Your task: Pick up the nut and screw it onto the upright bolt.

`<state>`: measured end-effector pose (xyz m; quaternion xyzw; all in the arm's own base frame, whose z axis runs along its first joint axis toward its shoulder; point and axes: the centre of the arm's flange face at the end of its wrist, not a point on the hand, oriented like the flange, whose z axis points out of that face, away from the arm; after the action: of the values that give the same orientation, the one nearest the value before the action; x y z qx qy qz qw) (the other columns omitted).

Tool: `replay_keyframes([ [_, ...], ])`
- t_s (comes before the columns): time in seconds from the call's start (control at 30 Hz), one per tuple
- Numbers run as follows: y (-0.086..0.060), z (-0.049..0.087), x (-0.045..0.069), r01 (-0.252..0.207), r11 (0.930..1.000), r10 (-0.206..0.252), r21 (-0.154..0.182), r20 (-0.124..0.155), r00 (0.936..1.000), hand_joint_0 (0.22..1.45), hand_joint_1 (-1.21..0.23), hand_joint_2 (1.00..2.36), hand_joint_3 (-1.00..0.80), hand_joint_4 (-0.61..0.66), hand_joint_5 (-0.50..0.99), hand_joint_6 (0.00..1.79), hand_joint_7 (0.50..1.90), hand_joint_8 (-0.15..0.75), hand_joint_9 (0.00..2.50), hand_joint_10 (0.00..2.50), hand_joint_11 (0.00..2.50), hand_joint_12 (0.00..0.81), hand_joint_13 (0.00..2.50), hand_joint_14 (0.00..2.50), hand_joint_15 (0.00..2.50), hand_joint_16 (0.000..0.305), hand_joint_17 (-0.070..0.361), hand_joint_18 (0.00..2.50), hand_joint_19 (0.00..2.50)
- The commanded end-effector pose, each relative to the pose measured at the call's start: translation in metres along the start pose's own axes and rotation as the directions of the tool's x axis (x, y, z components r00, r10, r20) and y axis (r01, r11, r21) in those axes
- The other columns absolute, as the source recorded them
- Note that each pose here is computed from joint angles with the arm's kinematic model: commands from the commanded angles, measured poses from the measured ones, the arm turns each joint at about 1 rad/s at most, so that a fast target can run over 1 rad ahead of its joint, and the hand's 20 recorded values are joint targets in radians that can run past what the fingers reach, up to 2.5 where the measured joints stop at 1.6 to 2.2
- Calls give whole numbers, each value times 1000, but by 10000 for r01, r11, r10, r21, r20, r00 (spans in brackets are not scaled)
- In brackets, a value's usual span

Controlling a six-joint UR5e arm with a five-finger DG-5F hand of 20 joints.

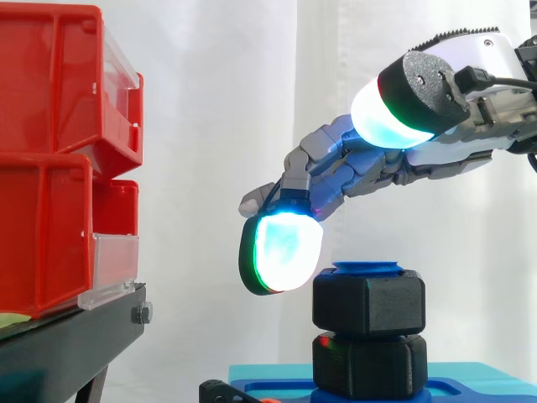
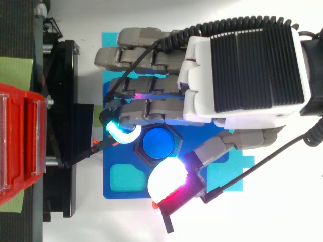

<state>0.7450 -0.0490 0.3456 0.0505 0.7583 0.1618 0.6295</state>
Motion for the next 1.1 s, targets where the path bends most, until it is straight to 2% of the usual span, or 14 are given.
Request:
replay_keyframes([
  [0.0,-3,-1,7,-14,10000,14,56,-129,9999,497,-123,1000,-500,234,-116,503,787,259,556,0,0,315,113,0,0,40,89,0,0],
  [0.03,-5,-2,12,-21,10000,22,69,-221,9998,496,-123,1000,-500,239,-116,503,788,258,557,0,0,314,116,0,0,39,89,0,0],
  [0.1,-6,-1,13,-34,10000,35,51,-163,9999,496,-124,1000,-500,263,-103,503,830,260,567,0,0,313,134,0,0,38,85,0,0],
  [0.17,-5,-1,11,-41,10000,41,4,-65,10000,496,-128,1000,-500,268,-94,503,858,261,575,0,0,312,143,0,0,37,84,0,0],
  [0.33,-6,-1,11,-27,10000,27,13,-46,10000,503,-147,1000,-500,295,-42,504,995,272,656,0,0,301,213,0,0,34,77,0,0],
  [0.43,-9,-2,11,-48,10000,48,47,-51,10000,508,-156,1000,-500,277,-28,504,1045,270,672,0,0,297,233,0,0,33,74,0,0],
  [0.57,-13,-3,9,-41,9999,41,100,-17,10000,521,-191,1000,-500,212,16,503,1226,275,806,0,0,280,336,0,0,28,64,0,0],
  [0.7,-19,-4,7,-41,10000,41,79,-6,10000,530,-239,1000,-500,161,47,501,1328,284,937,0,0,256,441,0,0,25,56,16,0],
  [0.8,-20,-5,6,-43,10000,43,25,9,10000,536,-275,1000,-500,136,62,502,1366,287,1057,0,0,236,541,0,0,19,43,150,0],
  [0.93,-24,-6,1,-52,10000,52,-49,36,10000,540,-286,1000,-500,113,70,516,1344,281,1134,0,0,214,634,0,0,16,35,267,0],
  [0.97,-26,-7,0,-54,10000,55,-54,51,10000,543,-297,1000,-500,93,76,538,1309,273,1270,0,0,188,745,0,0,13,28,394,0],
  [1.07,-31,-8,-11,60,9999,-56,-152,215,9998,546,-292,1000,-500,102,80,561,1286,269,1341,0,0,157,870,0,0,10,23,554,0],
])
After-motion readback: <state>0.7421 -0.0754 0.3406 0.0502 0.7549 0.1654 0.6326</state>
